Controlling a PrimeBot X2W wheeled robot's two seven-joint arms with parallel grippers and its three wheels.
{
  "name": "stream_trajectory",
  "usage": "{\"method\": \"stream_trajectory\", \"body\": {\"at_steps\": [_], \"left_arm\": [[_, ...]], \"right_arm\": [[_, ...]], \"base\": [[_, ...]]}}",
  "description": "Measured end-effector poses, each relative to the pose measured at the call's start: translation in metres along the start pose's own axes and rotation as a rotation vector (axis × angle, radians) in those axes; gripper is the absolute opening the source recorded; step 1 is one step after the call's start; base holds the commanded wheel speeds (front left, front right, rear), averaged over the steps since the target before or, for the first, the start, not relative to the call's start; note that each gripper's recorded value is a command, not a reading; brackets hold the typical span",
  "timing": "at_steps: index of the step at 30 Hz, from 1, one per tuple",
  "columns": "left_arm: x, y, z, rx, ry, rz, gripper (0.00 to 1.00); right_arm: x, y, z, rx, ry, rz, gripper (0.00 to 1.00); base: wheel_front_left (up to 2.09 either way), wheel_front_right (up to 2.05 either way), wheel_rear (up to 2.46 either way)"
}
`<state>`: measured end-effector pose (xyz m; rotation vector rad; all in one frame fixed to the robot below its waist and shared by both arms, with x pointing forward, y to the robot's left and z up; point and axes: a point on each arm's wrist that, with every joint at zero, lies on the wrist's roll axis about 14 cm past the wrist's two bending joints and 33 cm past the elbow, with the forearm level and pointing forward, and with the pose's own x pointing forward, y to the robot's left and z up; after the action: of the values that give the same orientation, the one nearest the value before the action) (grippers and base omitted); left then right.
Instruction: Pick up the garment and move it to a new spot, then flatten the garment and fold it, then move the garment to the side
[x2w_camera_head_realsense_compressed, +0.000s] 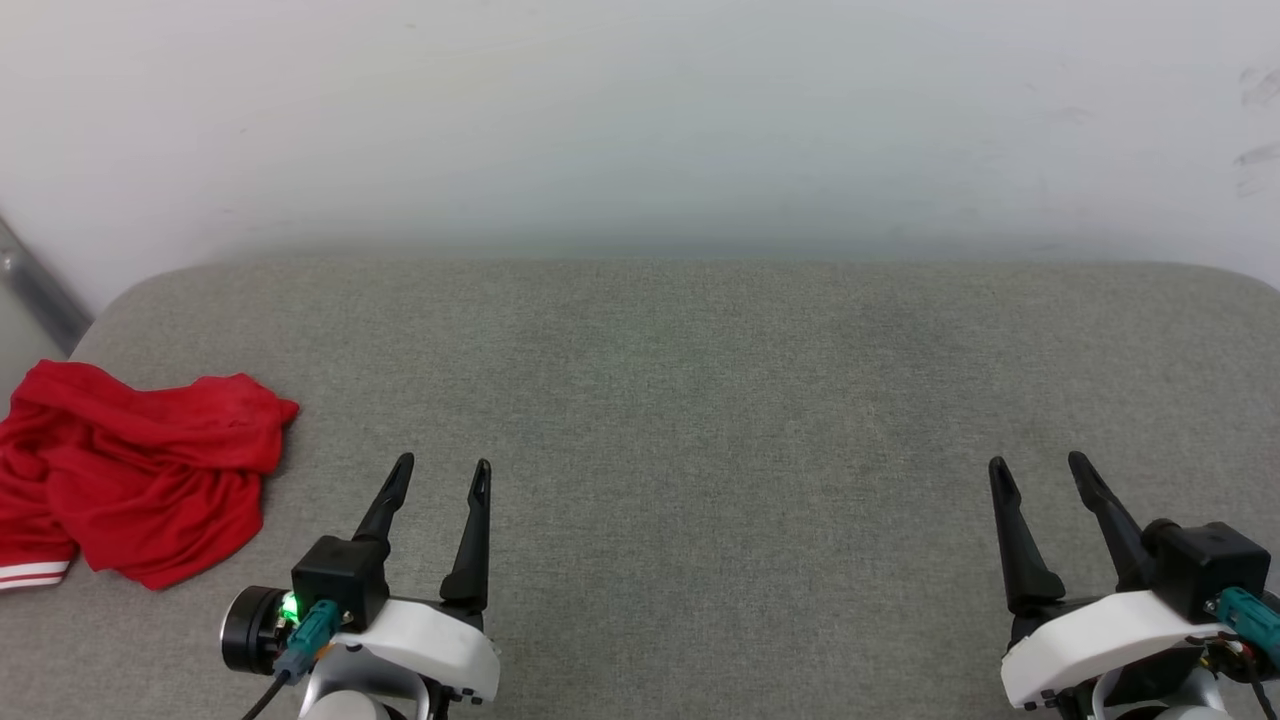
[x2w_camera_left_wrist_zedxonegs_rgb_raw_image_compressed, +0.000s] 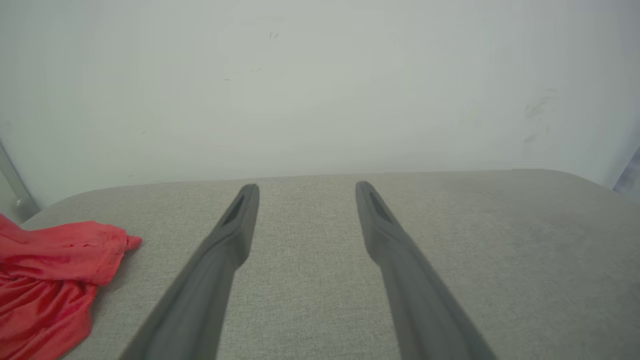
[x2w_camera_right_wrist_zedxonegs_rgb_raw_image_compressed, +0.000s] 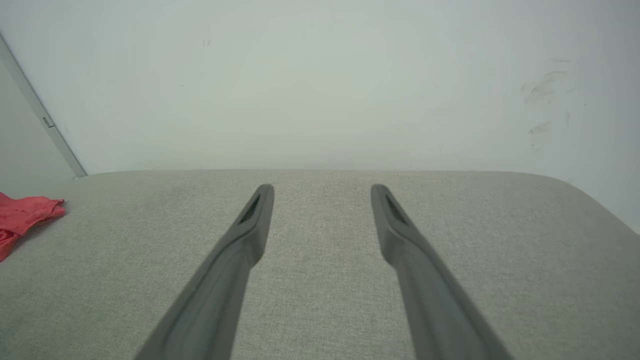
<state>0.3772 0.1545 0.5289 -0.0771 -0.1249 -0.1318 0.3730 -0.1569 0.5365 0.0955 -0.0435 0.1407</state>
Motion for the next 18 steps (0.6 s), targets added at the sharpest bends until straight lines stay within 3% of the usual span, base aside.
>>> {"method": "stream_trajectory", "body": {"at_steps": [18], "left_arm": [[-0.0024,0.0008,-0.0058,0.016,0.008,0.005,1.0]], "right_arm": [[0.0013,0.0031,-0.0011,-0.049,0.001,0.011,1.0]], "base": [[0.0,0.0,0.0]]}}
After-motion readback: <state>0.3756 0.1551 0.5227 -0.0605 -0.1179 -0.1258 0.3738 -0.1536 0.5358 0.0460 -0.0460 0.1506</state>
